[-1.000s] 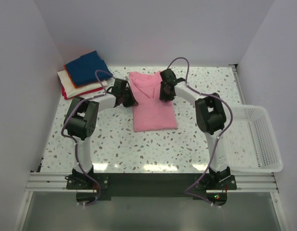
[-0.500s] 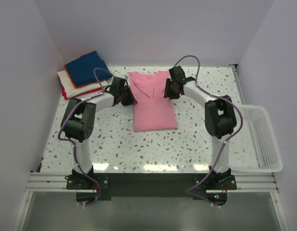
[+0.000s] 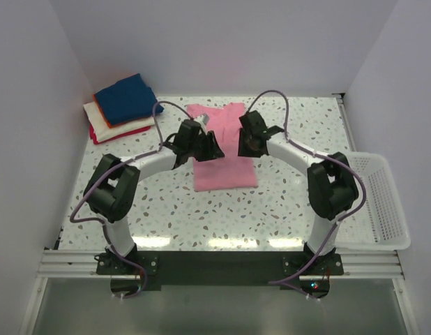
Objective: Fold and stack the t-shirts
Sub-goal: Fold the tshirt
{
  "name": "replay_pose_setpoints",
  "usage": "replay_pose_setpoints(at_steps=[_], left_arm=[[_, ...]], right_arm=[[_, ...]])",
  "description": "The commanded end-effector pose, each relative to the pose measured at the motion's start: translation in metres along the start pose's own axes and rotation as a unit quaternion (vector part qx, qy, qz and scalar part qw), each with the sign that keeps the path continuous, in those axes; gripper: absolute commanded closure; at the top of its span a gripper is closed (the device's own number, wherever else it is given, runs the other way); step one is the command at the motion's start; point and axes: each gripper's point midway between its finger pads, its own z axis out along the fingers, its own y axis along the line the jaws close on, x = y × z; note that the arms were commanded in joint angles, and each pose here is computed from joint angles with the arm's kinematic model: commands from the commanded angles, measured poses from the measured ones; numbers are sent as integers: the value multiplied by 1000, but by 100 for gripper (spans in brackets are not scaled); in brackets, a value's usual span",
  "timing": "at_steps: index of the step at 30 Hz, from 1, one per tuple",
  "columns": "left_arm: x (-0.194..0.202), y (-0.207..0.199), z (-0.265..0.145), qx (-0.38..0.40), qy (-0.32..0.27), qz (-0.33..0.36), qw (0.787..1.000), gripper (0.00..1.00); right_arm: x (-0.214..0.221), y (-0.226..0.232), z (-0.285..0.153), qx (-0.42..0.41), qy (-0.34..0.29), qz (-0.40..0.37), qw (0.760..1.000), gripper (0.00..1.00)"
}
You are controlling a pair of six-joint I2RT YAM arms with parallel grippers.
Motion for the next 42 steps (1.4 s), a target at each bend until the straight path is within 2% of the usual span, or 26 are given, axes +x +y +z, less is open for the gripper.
replay_pose_setpoints(at_steps=[1,5,11,17,24,28,30,34,38,42], left_arm=[[13,-6,6,20,-13,-4,1000,50],[46,13,16,-11,12,-13,1000,50],[89,40,12,-71,36,-14,997,51],[121,58,-4,-135,54,5,989,55],[179,62,-36,-146,94,13,985,59],[202,54,-54,-134,106,21,985,59],[225,60,-70,-144,131,22,981,59],[242,50,-96,-121,138,19,983,59],[243,46,-116,-108,133,16,985,58],[218,31,-132,-104,108,34,988,56]], right_arm=[[25,-2,9,32,7,-21,999,61],[55,-8,20,62,28,-37,997,60],[96,-16,27,84,58,-60,993,51],[135,-24,17,95,85,-71,989,51],[186,-28,-11,67,124,-64,988,51],[213,-11,-43,24,129,-72,989,51],[232,-12,-55,12,140,-78,987,51],[266,3,-85,-30,152,-74,985,51],[265,-10,-103,-24,142,-69,987,49],[210,-2,-137,-31,64,-63,995,40]])
